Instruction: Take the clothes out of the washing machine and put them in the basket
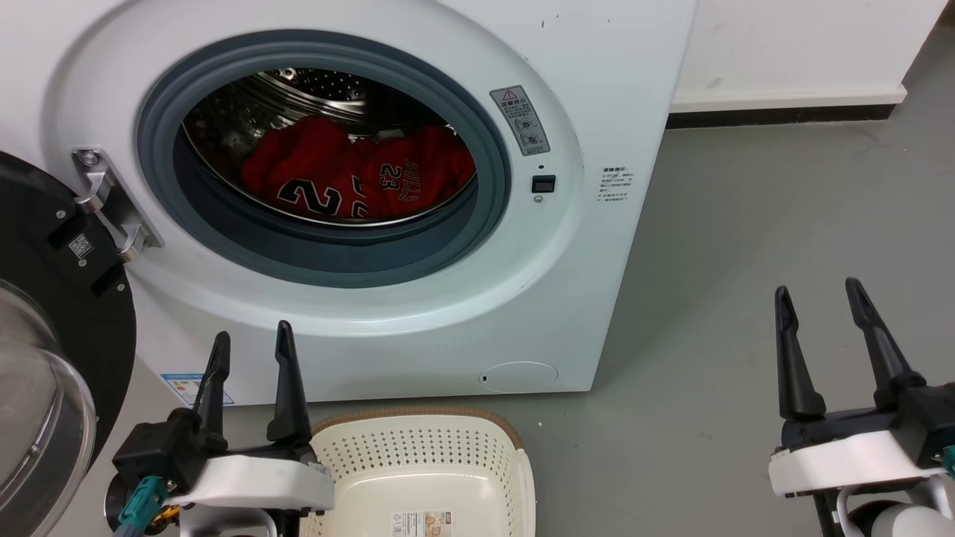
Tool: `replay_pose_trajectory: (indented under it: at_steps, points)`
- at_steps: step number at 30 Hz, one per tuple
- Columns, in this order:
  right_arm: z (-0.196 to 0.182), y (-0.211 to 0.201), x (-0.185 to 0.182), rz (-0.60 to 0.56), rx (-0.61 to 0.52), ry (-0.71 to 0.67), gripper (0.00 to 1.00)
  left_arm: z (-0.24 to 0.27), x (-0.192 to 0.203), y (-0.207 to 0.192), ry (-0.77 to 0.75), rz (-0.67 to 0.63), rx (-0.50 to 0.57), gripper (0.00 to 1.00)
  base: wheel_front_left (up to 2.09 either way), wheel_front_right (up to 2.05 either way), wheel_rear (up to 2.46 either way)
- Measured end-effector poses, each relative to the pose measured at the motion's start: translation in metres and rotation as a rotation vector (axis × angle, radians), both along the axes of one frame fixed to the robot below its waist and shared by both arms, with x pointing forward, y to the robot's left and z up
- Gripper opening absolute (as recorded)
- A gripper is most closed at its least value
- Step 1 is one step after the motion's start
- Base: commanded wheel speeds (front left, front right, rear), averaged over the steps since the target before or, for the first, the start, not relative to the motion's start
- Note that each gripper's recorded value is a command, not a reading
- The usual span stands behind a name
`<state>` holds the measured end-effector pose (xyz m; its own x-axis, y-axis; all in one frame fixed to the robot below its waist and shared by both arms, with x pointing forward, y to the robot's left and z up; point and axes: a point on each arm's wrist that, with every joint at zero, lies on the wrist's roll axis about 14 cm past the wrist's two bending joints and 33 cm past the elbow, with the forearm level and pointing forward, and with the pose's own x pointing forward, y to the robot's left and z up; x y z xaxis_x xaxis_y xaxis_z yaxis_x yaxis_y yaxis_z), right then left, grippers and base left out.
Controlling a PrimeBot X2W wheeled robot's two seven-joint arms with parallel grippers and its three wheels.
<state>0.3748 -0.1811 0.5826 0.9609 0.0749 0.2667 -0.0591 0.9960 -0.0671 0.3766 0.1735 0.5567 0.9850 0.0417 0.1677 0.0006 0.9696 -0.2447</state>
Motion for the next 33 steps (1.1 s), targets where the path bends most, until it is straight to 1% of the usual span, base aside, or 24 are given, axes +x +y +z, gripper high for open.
replay_pose_trajectory:
  at_steps: [3, 7, 11, 16, 21, 33]
  points:
    - [-0.011, -0.003, -0.002, -0.011, -0.007, 0.029, 1.0, -0.001, 0.0, -0.004, -0.006, -0.025, 0.018, 1.0, 0.0, 0.0, 0.0]
    - [-0.016, -0.005, -0.002, -0.019, -0.04, 0.04, 1.0, -0.004, -0.001, -0.009, -0.009, -0.052, 0.046, 1.0, 0.0, 0.0, 0.0]
    - [-0.019, -0.006, -0.003, -0.023, -0.045, 0.048, 1.0, -0.011, -0.001, -0.013, -0.001, -0.083, 0.055, 1.0, 0.0, 0.0, 0.0]
    - [-0.026, -0.015, -0.005, -0.047, -0.016, 0.062, 1.0, -0.009, 0.0, -0.013, -0.019, -0.098, 0.056, 1.0, 0.0, 0.0, 0.0]
    - [-0.045, -0.017, -0.008, -0.049, 0.023, 0.114, 1.0, -0.009, -0.001, -0.018, -0.032, -0.126, 0.097, 1.0, 0.0, 0.0, 0.0]
    - [-0.049, -0.013, -0.007, -0.042, -0.055, 0.117, 1.0, -0.006, -0.003, -0.025, -0.059, -0.147, 0.206, 1.0, 0.0, 0.0, 0.0]
